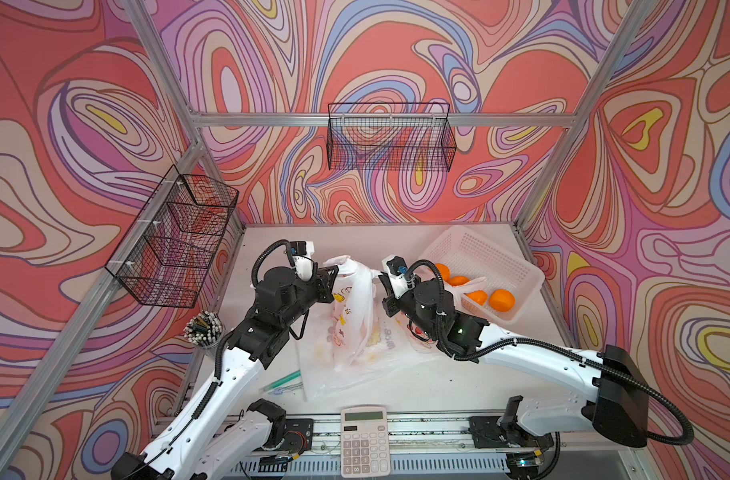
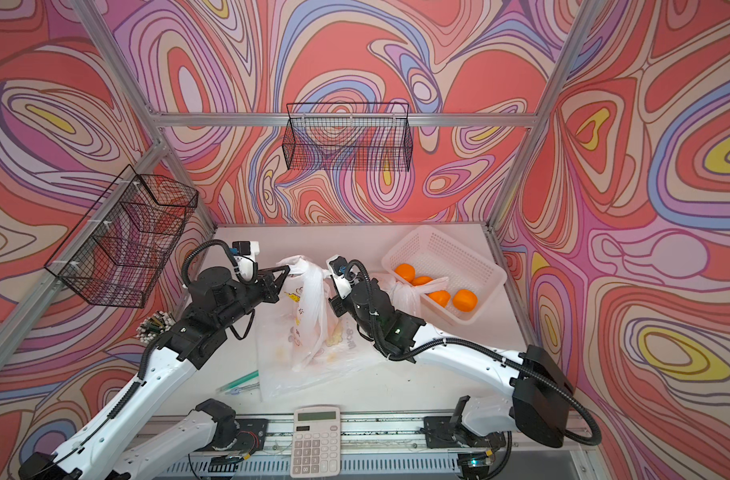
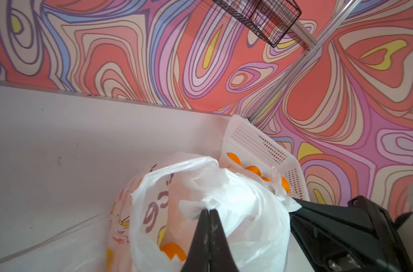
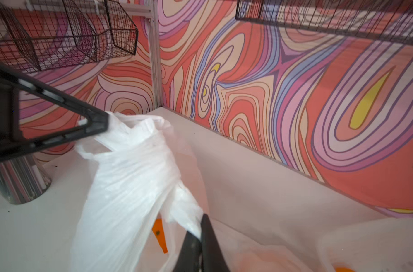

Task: Place the oranges into plastic bags & tie knots
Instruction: Tie the plastic bag to the plastic bag.

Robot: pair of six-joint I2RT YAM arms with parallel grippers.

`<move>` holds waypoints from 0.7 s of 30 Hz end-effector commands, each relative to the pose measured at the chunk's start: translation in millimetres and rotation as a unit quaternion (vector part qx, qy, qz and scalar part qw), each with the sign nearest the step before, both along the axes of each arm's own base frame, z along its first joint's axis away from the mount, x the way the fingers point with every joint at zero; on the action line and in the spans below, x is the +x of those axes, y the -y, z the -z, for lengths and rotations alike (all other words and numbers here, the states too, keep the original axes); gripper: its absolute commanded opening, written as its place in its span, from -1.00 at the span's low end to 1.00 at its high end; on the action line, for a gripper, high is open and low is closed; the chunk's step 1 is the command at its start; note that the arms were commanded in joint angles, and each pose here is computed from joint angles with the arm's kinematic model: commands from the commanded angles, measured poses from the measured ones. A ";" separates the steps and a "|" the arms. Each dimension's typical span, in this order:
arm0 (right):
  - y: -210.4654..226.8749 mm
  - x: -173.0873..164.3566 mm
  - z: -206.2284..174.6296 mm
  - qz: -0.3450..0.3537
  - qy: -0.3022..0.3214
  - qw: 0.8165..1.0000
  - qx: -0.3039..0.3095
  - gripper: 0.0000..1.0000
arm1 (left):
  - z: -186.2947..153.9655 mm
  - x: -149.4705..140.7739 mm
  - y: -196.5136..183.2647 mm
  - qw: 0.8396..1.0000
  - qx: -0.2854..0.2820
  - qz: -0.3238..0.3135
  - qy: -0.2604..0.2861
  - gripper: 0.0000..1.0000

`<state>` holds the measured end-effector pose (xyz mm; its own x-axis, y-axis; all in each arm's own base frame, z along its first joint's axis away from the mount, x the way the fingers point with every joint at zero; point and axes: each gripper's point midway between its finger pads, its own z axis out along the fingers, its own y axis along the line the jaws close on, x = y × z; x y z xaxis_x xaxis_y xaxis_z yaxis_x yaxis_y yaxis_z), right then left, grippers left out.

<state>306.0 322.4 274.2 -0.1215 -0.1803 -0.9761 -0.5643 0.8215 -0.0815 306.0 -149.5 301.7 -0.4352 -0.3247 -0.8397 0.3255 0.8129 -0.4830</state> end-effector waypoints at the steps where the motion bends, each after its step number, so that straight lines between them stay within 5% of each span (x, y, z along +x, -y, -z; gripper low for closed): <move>1: 21.5 8.3 41.1 0.057 -0.061 0.997 -0.008 -1.00 | 28.4 -0.2 -38.0 0.996 0.047 -0.071 -0.028 -1.00; 7: 70.1 16.0 84.5 0.163 -0.109 0.980 -0.029 -1.00 | 60.9 -4.3 -85.4 0.983 0.083 -0.152 -0.057 -1.00; 21: 142.1 16.2 140.3 0.304 -0.149 0.937 -0.086 -1.00 | 138.7 -10.0 -117.5 0.962 0.079 -0.223 -0.137 -1.00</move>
